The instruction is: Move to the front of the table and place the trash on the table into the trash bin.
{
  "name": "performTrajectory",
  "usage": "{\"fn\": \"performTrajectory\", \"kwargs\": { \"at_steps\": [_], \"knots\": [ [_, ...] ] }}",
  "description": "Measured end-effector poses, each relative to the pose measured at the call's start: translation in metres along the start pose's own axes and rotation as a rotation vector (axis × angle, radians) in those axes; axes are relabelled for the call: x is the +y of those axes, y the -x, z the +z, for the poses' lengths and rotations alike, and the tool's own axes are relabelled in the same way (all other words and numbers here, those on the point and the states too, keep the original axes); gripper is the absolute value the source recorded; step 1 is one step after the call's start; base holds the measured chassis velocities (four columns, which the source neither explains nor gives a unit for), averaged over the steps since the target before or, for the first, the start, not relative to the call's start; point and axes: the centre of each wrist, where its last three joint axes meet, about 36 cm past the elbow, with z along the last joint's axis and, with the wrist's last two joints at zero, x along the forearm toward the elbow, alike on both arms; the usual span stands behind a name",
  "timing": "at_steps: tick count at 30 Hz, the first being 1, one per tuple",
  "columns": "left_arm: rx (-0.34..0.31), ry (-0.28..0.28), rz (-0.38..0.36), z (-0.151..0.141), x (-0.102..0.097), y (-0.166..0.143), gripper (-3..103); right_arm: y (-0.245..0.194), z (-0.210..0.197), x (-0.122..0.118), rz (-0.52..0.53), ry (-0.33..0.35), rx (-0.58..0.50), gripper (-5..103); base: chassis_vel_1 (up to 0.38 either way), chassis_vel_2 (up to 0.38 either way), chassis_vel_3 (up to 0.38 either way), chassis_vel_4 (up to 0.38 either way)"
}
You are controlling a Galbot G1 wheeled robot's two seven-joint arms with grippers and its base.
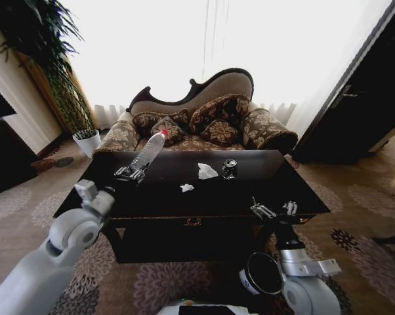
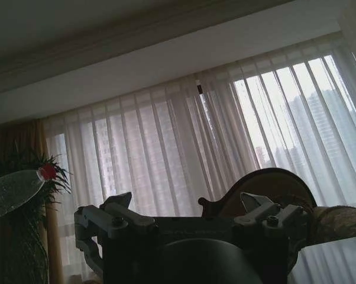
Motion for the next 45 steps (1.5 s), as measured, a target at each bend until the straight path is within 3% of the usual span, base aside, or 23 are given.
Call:
{"fn": "performTrajectory", "kwargs": {
  "at_steps": [3, 6, 7, 10, 13, 22, 26, 33, 45],
  "knots": [
    [-0.078, 0.012, 0.076, -0.002, -0.002, -0.008, 43, 0.002, 0.003, 0.005, -0.030, 0.060, -0.008, 100, 0.000, 0.000, 0.000, 0.000],
    [-0.185, 0.041, 0.199, -0.004, -0.004, -0.019, 43, 0.005, 0.007, 0.021, -0.085, 0.205, -0.038, 100, 0.000, 0.000, 0.000, 0.000],
    [-0.185, 0.041, 0.199, -0.004, -0.004, -0.019, 43, 0.005, 0.007, 0.021, -0.085, 0.205, -0.038, 100, 0.000, 0.000, 0.000, 0.000],
    [-0.259, 0.106, 0.288, -0.003, -0.004, -0.030, 43, 0.009, 0.004, 0.033, -0.136, 0.309, -0.085, 100, 0.000, 0.000, 0.000, 0.000],
    [-0.279, 0.140, 0.317, -0.002, -0.005, -0.036, 43, 0.011, 0.003, 0.035, -0.169, 0.342, -0.109, 100, 0.000, 0.000, 0.000, 0.000],
    [-0.297, 0.251, 0.405, -0.012, -0.013, -0.049, 43, 0.015, -0.016, 0.063, -0.340, 0.543, -0.243, 100, 0.000, 0.000, 0.000, 0.000],
    [-0.292, 0.277, 0.432, -0.016, -0.016, -0.050, 43, 0.014, -0.019, 0.071, -0.381, 0.566, -0.257, 100, 0.000, 0.000, 0.000, 0.000],
    [-0.259, 0.310, 0.475, -0.012, -0.026, -0.049, 43, 0.007, -0.019, 0.086, -0.427, 0.504, -0.222, 100, 0.000, 0.000, 0.000, 0.000],
    [-0.204, 0.308, 0.540, 0.007, -0.049, -0.049, 43, 0.002, -0.014, 0.099, -0.439, 0.478, -0.203, 100, 0.000, 0.000, 0.000, 0.000]
  ]
}}
